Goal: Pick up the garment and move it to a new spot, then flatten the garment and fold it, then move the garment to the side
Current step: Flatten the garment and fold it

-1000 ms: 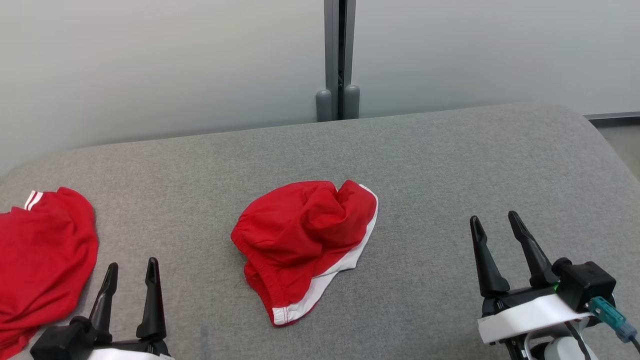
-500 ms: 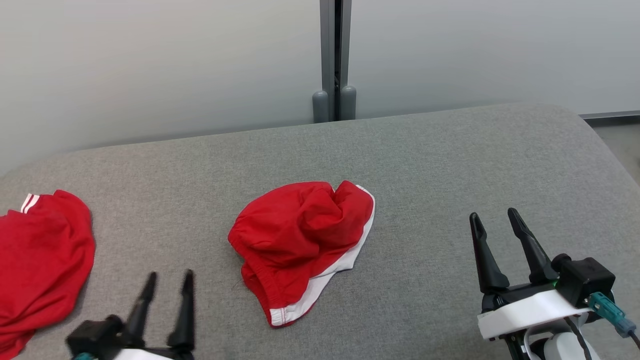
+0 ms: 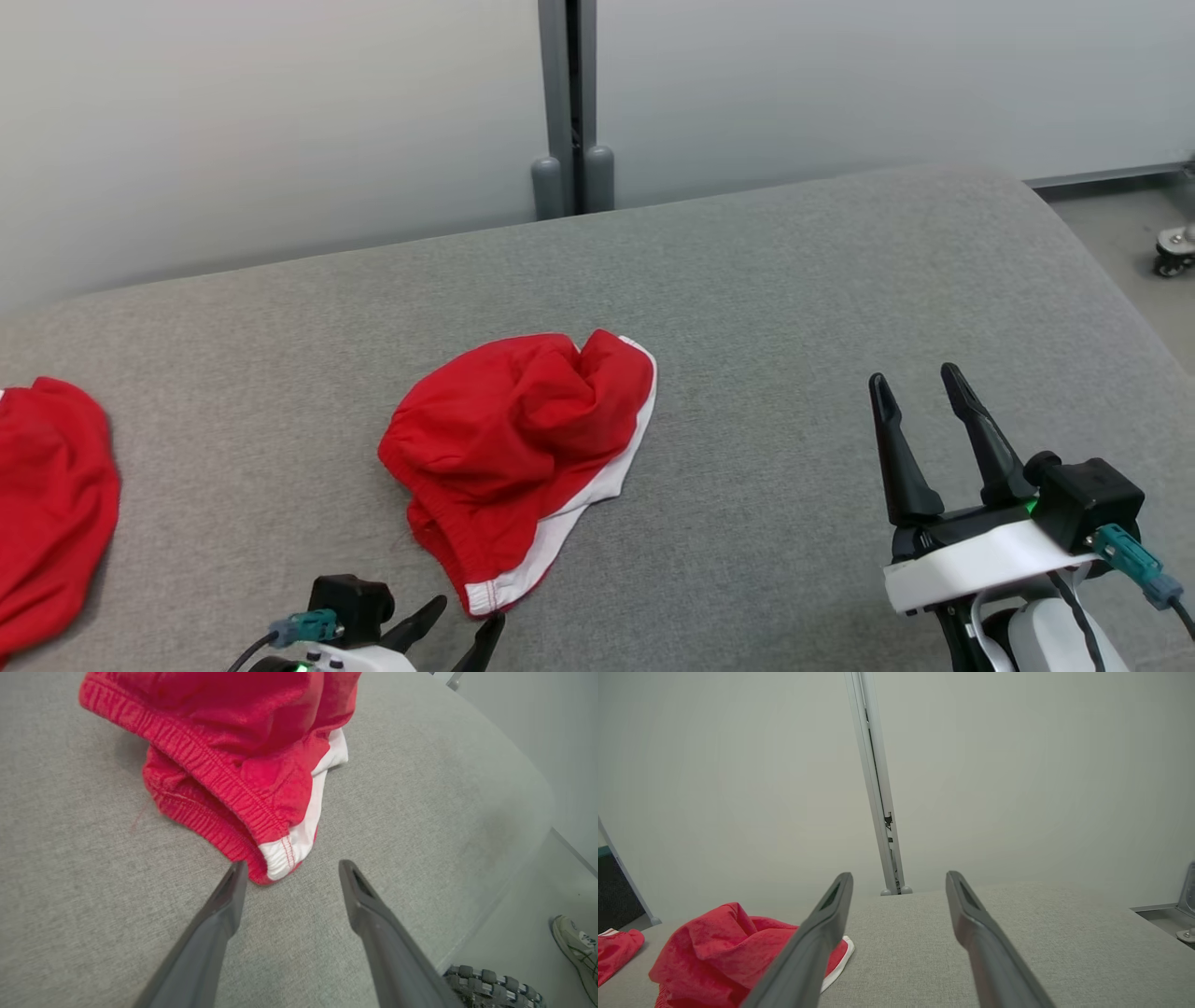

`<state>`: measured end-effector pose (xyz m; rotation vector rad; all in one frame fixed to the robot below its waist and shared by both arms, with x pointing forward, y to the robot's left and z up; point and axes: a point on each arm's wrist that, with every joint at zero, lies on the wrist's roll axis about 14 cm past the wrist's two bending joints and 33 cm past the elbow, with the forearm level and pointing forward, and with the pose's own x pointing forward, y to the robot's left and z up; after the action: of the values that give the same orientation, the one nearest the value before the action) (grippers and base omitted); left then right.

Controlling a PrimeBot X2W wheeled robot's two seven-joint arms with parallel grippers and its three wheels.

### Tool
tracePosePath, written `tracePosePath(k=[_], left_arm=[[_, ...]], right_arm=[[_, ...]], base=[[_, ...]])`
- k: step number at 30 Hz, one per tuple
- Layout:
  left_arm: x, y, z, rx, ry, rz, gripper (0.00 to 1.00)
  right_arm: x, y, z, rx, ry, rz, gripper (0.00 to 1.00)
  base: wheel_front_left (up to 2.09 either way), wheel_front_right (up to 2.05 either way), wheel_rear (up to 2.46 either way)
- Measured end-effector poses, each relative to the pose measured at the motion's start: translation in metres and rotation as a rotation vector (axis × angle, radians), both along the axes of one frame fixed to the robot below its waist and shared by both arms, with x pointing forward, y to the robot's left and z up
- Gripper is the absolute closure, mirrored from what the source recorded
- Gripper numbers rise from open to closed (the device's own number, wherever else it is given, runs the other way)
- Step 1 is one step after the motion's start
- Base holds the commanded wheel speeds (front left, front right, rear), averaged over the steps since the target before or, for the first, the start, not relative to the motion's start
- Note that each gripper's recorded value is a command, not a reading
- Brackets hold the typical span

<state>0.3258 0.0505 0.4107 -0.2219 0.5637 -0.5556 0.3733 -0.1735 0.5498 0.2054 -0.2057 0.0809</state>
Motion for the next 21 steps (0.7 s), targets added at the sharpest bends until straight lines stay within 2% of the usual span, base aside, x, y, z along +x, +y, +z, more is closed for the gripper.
tracePosePath(k=[7, 8, 9, 10, 11, 12, 21], left_arm=[[0.002, -0.015, -0.019, 0.029, 0.067, -0.099, 0.0], [0.002, -0.017, -0.021, 0.026, 0.078, -0.106, 0.05], [0.002, -0.019, -0.023, 0.024, 0.092, -0.117, 0.25], [0.001, -0.021, -0.025, 0.027, 0.101, -0.128, 0.38], [0.002, -0.022, -0.025, 0.026, 0.105, -0.134, 0.72], [0.004, -0.022, -0.025, 0.026, 0.104, -0.136, 1.0], [0.012, -0.016, -0.018, 0.025, 0.092, -0.149, 1.0]], right_arm=[[-0.003, -0.015, -0.005, -0.003, 0.016, -0.043, 0.0], [-0.003, -0.016, -0.006, -0.002, 0.019, -0.048, 0.0], [-0.004, -0.018, -0.007, -0.002, 0.021, -0.053, 0.0], [-0.004, -0.019, -0.007, 0.0, 0.023, -0.057, 0.0], [-0.004, -0.021, -0.007, 0.001, 0.024, -0.062, 0.0], [-0.004, -0.022, -0.008, 0.001, 0.024, -0.066, 0.0], [-0.004, -0.026, -0.008, 0.003, 0.025, -0.078, 0.0]], base=[[0.0, 0.0, 0.0], [0.0, 0.0, 0.0], [0.0, 0.0, 0.0], [0.0, 0.0, 0.0], [0.0, 0.0, 0.0], [0.0, 0.0, 0.0], [0.0, 0.0, 0.0]])
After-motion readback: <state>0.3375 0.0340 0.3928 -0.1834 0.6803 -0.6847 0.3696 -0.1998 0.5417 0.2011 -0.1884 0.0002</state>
